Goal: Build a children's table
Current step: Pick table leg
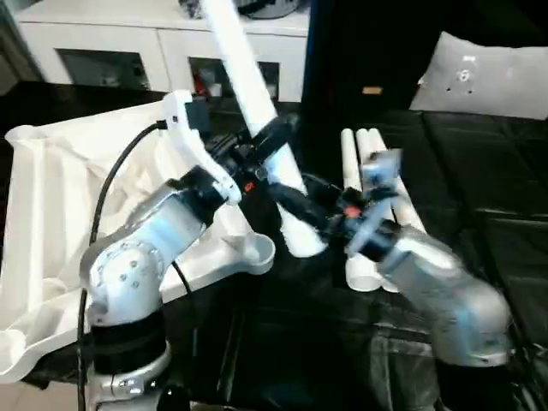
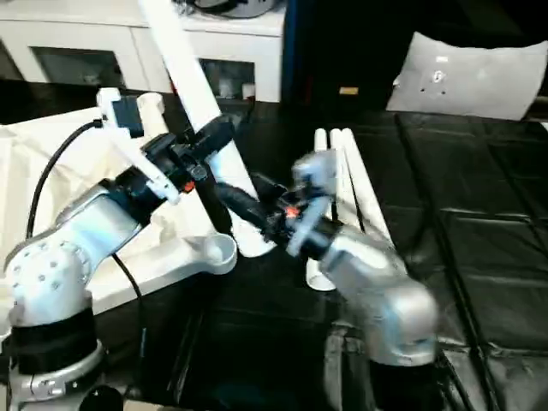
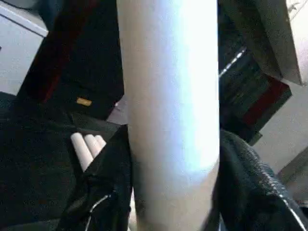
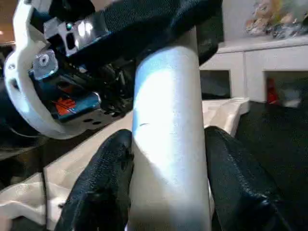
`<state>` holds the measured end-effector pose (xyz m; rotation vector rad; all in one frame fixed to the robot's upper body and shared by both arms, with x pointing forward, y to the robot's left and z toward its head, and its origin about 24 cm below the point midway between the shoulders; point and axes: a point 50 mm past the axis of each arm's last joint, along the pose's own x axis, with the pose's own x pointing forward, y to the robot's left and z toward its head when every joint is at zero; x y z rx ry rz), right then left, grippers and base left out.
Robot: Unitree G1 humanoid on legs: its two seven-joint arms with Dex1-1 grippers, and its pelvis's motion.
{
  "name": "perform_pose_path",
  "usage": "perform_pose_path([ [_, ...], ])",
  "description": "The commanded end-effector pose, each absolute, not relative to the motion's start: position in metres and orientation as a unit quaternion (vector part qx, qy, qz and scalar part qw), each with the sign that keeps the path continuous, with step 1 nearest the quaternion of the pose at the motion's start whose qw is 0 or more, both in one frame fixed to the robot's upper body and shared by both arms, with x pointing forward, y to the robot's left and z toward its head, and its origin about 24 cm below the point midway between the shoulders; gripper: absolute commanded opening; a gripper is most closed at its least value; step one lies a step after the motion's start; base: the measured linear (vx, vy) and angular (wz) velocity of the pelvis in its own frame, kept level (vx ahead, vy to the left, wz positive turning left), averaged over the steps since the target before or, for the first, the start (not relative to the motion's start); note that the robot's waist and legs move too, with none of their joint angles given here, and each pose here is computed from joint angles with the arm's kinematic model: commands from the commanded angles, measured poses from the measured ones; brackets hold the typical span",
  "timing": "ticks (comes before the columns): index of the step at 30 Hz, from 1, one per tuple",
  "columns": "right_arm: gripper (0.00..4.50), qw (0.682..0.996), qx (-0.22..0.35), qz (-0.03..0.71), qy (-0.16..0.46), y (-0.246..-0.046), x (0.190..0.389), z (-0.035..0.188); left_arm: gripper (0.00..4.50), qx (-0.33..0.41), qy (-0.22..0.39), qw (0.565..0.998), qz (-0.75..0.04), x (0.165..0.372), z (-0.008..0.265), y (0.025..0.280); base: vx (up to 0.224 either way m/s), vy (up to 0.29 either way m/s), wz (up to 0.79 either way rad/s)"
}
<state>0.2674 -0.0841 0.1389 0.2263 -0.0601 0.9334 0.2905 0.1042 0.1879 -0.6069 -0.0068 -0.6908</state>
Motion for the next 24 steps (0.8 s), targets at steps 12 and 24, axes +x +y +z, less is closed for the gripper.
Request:
perform_pose_path([
  [12,1.86,0.910,0.033,0.401,-0.098,-0.078,0.272,0.143,1.86,-0.354,0.004,0.898,-0.261,0.298,0.179,0.113,0.000,0.000,0.00],
  [24,2.56,0.905,0.048,0.413,-0.089,-0.069,0.270,0.138,1.85,-0.288,0.015,0.931,-0.223,0.304,0.172,0.125,0.000,0.000,0.00],
])
